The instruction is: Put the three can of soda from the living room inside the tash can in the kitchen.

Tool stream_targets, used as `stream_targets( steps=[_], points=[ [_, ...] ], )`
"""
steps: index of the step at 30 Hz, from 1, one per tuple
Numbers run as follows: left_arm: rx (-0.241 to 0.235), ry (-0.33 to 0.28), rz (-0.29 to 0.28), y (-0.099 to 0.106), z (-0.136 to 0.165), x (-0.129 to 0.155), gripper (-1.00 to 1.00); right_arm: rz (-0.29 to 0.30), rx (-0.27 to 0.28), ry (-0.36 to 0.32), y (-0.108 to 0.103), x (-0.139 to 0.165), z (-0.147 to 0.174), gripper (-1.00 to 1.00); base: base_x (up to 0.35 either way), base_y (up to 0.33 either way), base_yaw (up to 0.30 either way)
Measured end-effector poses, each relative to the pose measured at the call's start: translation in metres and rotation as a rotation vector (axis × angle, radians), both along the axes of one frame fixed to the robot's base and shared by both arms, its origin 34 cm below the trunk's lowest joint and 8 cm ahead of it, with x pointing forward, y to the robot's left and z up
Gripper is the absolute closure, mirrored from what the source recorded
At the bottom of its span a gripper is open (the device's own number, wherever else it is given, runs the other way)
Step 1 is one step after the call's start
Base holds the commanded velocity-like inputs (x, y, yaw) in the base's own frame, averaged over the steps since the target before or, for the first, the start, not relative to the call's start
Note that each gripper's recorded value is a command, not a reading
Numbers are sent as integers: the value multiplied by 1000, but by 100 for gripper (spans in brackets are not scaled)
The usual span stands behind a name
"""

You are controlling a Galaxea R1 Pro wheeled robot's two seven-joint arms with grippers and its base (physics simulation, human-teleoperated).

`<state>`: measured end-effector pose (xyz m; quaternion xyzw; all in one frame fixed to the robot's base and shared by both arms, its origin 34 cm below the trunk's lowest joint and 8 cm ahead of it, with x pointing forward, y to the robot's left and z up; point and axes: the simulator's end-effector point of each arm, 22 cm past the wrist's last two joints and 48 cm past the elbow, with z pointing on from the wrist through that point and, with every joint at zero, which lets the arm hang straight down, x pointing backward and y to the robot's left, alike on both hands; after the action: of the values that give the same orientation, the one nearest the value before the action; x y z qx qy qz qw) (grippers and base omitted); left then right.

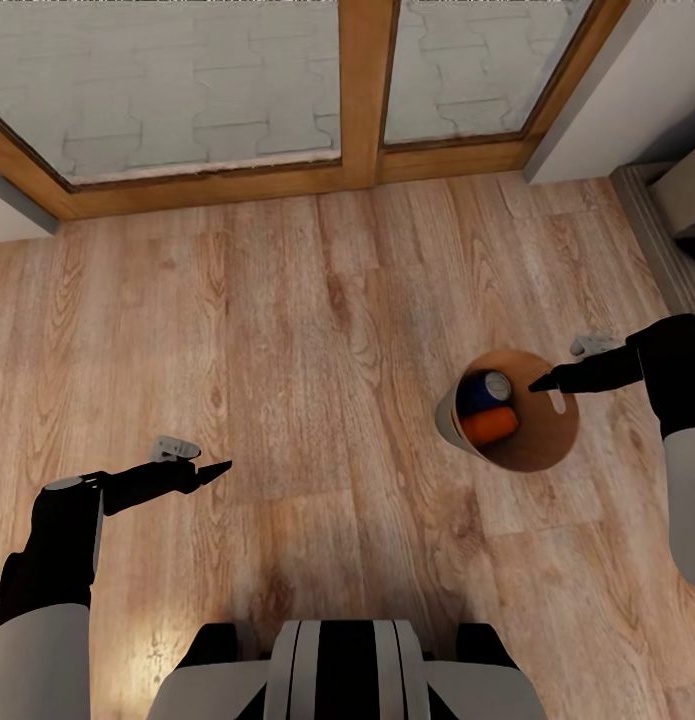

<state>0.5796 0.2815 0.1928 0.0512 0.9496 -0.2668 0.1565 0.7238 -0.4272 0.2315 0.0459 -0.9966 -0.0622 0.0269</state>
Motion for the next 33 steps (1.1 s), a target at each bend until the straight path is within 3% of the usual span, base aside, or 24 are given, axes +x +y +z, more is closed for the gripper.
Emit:
stream_targets(
  steps=[33],
  points=[
    [5,7,1,1,71,15,-100,18,-1,42,-2,-13,57,-100,0,0,0]
  ],
)
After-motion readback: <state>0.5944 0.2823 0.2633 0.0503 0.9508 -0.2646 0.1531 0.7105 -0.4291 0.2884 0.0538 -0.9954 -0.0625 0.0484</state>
